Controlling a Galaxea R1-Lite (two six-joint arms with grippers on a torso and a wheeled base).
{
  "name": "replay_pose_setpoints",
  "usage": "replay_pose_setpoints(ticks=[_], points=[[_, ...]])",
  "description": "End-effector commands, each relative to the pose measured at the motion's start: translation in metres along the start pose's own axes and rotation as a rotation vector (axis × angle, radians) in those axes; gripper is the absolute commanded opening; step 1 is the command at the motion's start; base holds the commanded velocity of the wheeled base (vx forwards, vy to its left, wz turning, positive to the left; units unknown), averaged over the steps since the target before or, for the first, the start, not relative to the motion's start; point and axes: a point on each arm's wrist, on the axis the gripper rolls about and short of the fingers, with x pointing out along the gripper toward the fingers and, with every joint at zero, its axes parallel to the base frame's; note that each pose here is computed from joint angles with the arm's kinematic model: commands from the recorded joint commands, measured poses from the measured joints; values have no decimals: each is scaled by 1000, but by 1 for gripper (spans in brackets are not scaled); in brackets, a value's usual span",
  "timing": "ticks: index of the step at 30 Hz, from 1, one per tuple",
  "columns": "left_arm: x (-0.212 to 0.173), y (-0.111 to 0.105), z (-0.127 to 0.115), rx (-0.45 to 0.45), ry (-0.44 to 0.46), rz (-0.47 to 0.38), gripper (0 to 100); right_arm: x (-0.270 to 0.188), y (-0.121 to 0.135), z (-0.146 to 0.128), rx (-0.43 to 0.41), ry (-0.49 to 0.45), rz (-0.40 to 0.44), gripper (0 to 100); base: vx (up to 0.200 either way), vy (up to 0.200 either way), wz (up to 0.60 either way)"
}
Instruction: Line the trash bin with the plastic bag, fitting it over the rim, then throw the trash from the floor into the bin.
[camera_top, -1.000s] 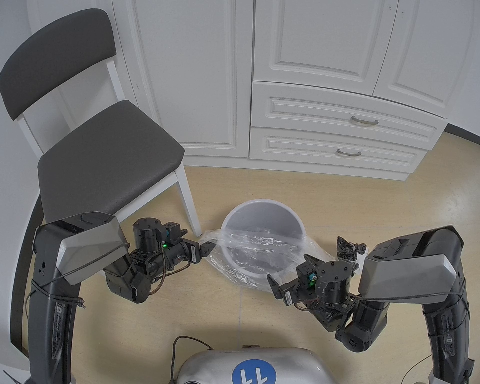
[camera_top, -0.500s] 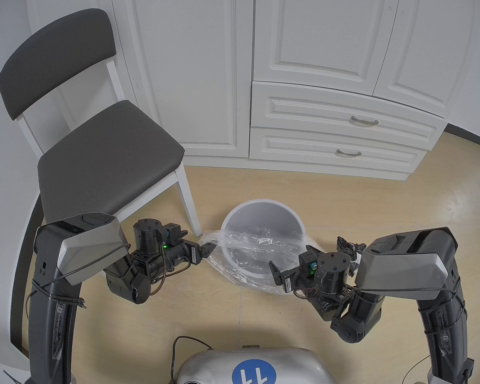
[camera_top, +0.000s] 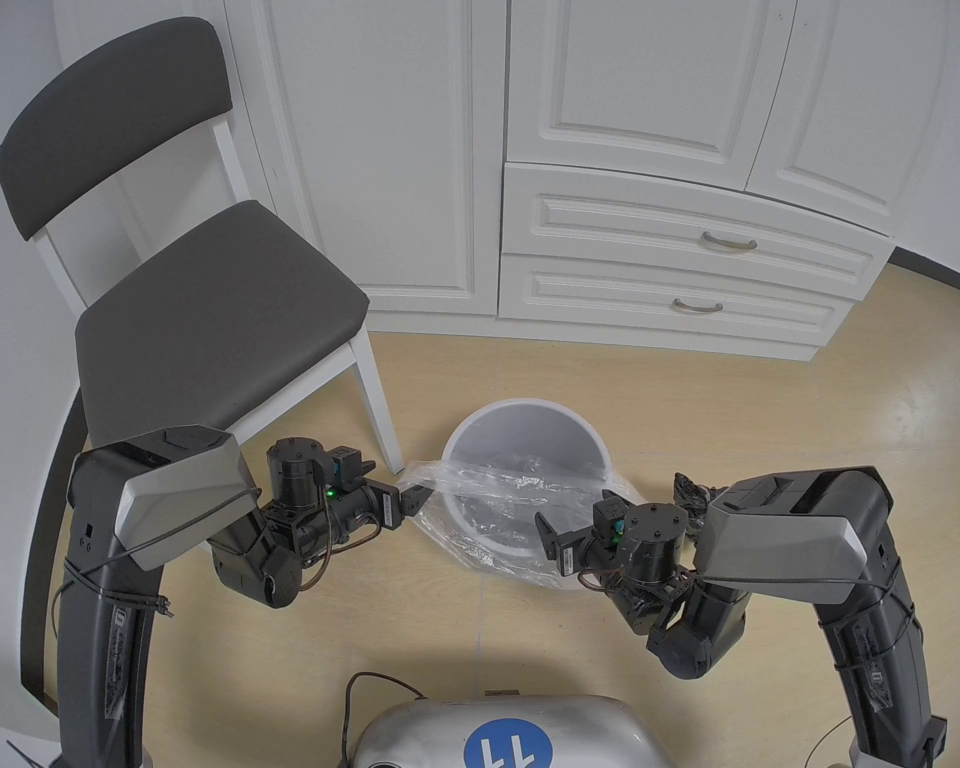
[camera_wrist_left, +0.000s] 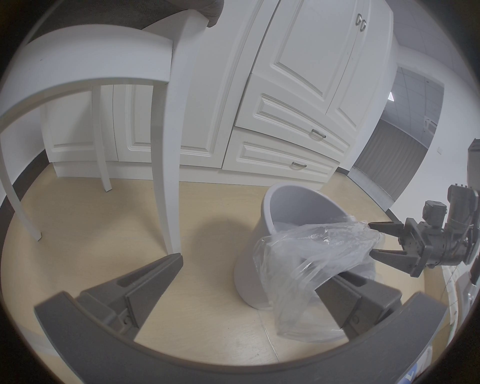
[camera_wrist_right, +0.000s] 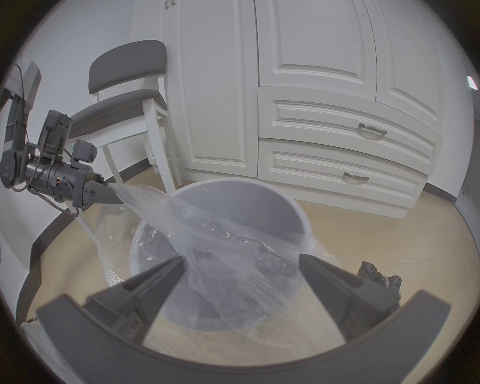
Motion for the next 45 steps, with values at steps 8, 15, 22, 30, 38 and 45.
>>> replay_pose_setpoints(ticks=[8,15,22,30,38,45], points=[[0,0,-1,0,1,0,100,8,1,9,45,-59,-7,0,0,0,0],[-22,-4,-8,63,-35,-166,100,22,3,22,109,-133,-22,0,0,0,0],[-29,-7,-8,78,-67,-191,100,59,-11,50,152,-242,-59,0,0,0,0],[-37,-13,-2,92,-103,-204,100,96,-9,68,145,-214,-46,0,0,0,0],[-51,-18,21,104,-143,-207,100,132,0,87,147,-224,-43,0,0,0,0],[-56,-20,32,111,-167,-206,100,149,7,67,140,-192,-37,0,0,0,0]])
